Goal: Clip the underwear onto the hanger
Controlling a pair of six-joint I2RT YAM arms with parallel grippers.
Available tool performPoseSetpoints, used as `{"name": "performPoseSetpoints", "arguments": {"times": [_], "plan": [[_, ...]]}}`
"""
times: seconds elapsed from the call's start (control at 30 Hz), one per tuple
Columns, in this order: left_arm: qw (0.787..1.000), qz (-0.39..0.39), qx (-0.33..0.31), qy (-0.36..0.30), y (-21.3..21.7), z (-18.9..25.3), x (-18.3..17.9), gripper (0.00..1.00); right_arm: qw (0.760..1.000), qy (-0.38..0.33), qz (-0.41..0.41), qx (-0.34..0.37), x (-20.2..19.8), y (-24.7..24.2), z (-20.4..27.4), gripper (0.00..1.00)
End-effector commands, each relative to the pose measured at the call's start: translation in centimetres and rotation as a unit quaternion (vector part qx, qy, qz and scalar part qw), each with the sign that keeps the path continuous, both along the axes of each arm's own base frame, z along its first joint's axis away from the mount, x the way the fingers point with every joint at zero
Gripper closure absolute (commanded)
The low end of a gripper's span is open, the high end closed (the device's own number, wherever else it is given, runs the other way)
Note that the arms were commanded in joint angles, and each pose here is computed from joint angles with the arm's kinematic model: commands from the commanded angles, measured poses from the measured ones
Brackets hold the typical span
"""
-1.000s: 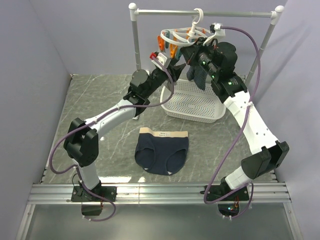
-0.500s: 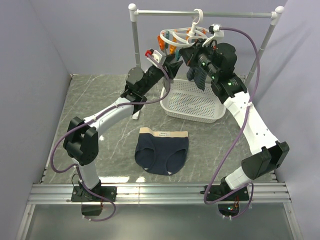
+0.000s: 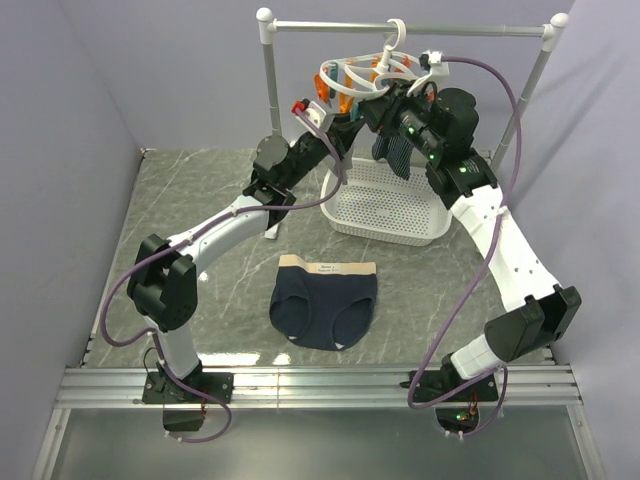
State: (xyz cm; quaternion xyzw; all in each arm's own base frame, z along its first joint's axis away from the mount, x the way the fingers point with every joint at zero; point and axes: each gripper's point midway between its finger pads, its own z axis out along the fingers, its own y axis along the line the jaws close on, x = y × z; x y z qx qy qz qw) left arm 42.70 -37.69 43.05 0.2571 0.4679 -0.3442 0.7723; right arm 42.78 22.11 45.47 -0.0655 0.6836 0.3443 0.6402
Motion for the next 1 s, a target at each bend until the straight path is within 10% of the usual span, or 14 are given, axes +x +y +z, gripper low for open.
{"name": "performPoseSetpoints", "arguments": {"times": [0.0, 0.4, 0.97], "plan": [[0.999, -0.005, -0.023, -0.045, 0.5, 3.6, -1.3, 0.92, 0.999, -0.042, 0.021, 0.008, -2.6, -1.2, 3.5, 0.69], [0.998, -0.034, -0.021, -0.046, 0.0, 3.9, -2.0, 1.00, 0.988, -0.043, 0.144, 0.044, -5.6, -1.6, 3.0, 0.34], [0.998, -0.051, -0.016, -0.030, -0.3, 3.5, -1.7, 1.00, 0.984, -0.036, 0.145, 0.094, -2.5, 0.0, 2.5, 0.33]]}}
